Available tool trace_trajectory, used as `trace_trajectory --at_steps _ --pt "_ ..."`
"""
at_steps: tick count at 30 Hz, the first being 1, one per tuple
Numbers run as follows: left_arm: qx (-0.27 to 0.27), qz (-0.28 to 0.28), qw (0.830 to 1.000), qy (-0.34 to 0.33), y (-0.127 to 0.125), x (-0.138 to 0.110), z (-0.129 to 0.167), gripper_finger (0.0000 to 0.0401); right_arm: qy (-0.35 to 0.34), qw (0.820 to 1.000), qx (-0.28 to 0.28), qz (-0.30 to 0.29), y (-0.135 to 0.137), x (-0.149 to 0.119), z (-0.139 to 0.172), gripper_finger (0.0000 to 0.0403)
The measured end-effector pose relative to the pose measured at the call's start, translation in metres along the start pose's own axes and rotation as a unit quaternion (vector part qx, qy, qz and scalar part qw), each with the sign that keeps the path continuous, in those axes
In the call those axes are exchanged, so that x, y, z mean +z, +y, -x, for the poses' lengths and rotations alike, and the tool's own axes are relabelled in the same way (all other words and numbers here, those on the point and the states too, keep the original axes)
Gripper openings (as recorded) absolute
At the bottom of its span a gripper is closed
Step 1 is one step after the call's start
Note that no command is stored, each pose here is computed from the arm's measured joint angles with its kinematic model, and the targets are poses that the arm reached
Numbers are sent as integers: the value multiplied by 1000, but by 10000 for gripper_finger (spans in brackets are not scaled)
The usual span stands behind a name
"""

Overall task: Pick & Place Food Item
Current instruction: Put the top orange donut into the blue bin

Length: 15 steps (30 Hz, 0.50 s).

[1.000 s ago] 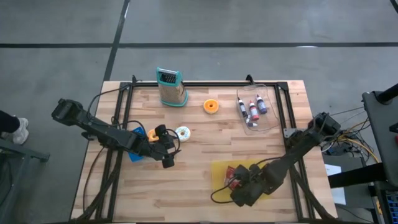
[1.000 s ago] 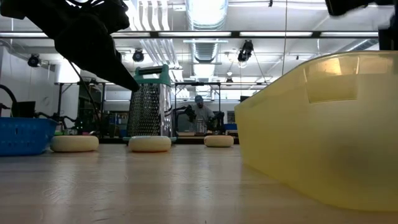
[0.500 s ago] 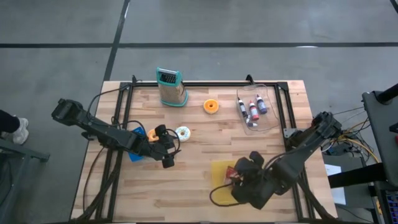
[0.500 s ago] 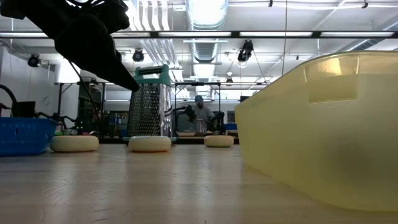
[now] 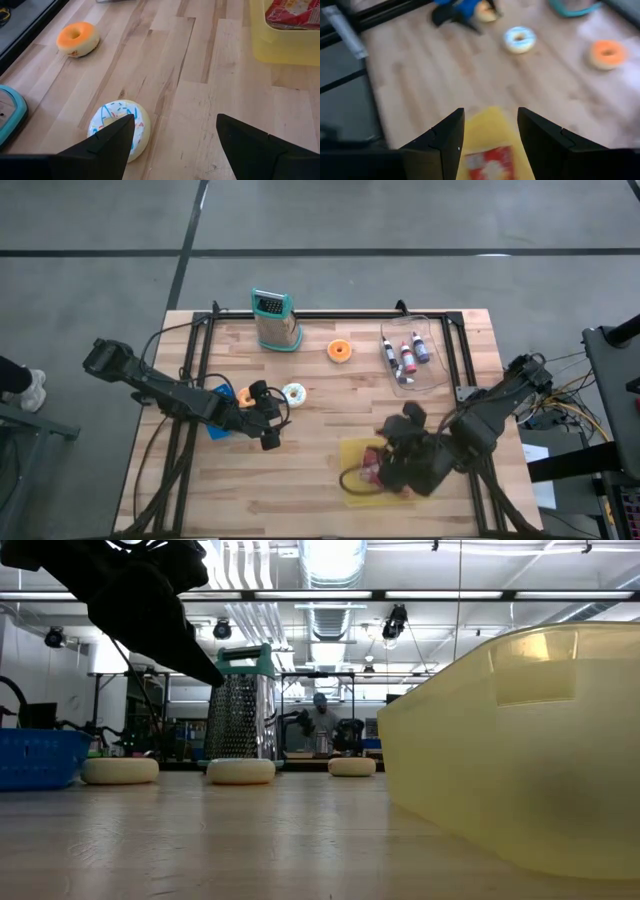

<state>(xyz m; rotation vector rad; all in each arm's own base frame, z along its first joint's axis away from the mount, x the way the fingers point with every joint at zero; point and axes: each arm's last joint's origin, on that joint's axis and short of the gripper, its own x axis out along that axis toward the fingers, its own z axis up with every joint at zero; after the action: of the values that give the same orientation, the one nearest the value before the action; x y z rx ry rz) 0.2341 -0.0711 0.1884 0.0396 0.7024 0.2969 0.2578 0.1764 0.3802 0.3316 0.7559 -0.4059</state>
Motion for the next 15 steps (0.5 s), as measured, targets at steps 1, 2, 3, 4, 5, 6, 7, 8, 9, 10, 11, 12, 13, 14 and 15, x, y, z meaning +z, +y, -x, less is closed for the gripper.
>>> trace_trajectory --at_steps 1,2,3,4,5,6,7,8,9,10,11,12,13,14,15 --pt "0 0 1000 0 0 0 0 287 -6 1000 -11 -3 -5 4 -1 180" --pt "0 0 1000 0 0 0 0 287 -12 1000 -20 -5 -10 7 -1 180" --pt "0 0 1000 0 0 0 0 287 -16 999 -28 -6 -16 10 -2 180" --pt "0 0 1000 0 0 0 0 287 -18 999 -35 -9 -21 14 -3 180" --pt "0 0 1000 0 0 0 0 287 -21 999 -40 -14 -25 19 -4 180" --pt "0 0 1000 0 0 0 0 287 -24 999 -45 -18 -30 23 -5 180" --pt "0 0 1000 0 0 0 0 287 -25 998 -50 -18 -34 26 -6 180" --pt "0 0 1000 0 0 0 0 287 -27 998 -55 -16 -38 29 -7 180" --pt "0 0 1000 0 0 0 0 287 -27 998 -61 -12 -42 32 -9 180" --pt "0 0 1000 0 0 0 0 287 -28 997 -65 -5 -45 35 -10 180" --pt "0 0 1000 0 0 0 0 287 -27 997 -69 1 -49 37 -10 180" --pt "0 0 1000 0 0 0 0 287 -27 997 -72 7 -52 40 -12 180" --pt "0 0 1000 0 0 0 0 287 -27 997 -76 11 -54 42 -13 180" --pt "0 0 1000 0 0 0 0 287 -28 996 -79 13 -58 45 -14 180" --pt "0 0 1000 0 0 0 0 287 -27 996 -84 16 -60 47 -16 180"
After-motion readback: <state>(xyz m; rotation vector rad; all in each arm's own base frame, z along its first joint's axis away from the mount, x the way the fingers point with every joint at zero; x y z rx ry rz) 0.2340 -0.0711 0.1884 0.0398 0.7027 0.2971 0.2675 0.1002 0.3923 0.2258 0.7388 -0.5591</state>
